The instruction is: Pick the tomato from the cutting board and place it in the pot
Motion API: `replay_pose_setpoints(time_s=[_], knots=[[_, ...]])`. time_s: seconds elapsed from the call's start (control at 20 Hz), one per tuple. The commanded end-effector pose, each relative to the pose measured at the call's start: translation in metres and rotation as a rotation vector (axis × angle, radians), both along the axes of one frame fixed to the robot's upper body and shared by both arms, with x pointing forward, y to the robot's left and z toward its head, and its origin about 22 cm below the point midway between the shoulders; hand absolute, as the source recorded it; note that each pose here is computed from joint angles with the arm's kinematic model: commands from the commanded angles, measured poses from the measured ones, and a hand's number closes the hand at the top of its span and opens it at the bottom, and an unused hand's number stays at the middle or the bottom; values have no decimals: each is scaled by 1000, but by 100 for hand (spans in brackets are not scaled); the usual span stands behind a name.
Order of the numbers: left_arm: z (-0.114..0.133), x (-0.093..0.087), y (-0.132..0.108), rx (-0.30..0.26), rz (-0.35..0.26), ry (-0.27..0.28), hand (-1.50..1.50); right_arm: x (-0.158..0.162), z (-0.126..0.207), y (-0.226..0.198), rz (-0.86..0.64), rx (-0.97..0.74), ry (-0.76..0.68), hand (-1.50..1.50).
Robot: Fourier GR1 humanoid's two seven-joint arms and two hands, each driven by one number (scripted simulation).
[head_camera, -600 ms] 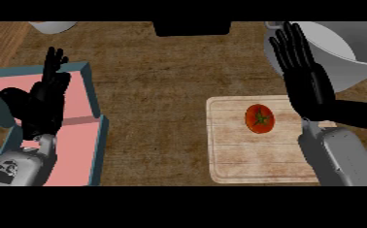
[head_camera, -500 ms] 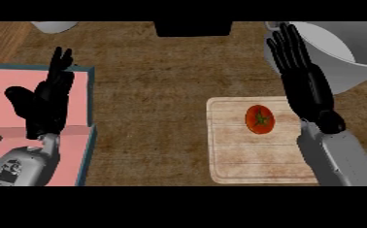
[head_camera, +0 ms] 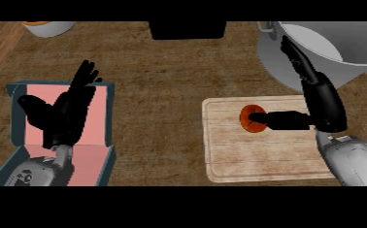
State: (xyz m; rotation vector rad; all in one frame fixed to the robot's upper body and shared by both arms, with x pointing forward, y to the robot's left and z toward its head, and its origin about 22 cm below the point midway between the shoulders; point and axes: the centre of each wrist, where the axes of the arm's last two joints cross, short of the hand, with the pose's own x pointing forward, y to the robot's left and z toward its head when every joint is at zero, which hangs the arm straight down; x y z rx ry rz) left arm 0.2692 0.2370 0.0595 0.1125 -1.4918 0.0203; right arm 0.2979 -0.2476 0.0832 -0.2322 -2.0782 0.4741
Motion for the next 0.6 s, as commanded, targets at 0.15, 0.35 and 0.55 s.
replay_pose_setpoints(time_s=[0.15,0.35,0.55], knots=[[-4,-10,-2,-51,-32,31,0,-82,1,-20,-39,-220,-204,-150],[-3,-18,-1,-35,-30,32,0,-101,18,-43,-151,-481,-116,-150],[-9,-12,-7,-44,-27,37,0,-129,59,-30,-162,-599,-51,-150]])
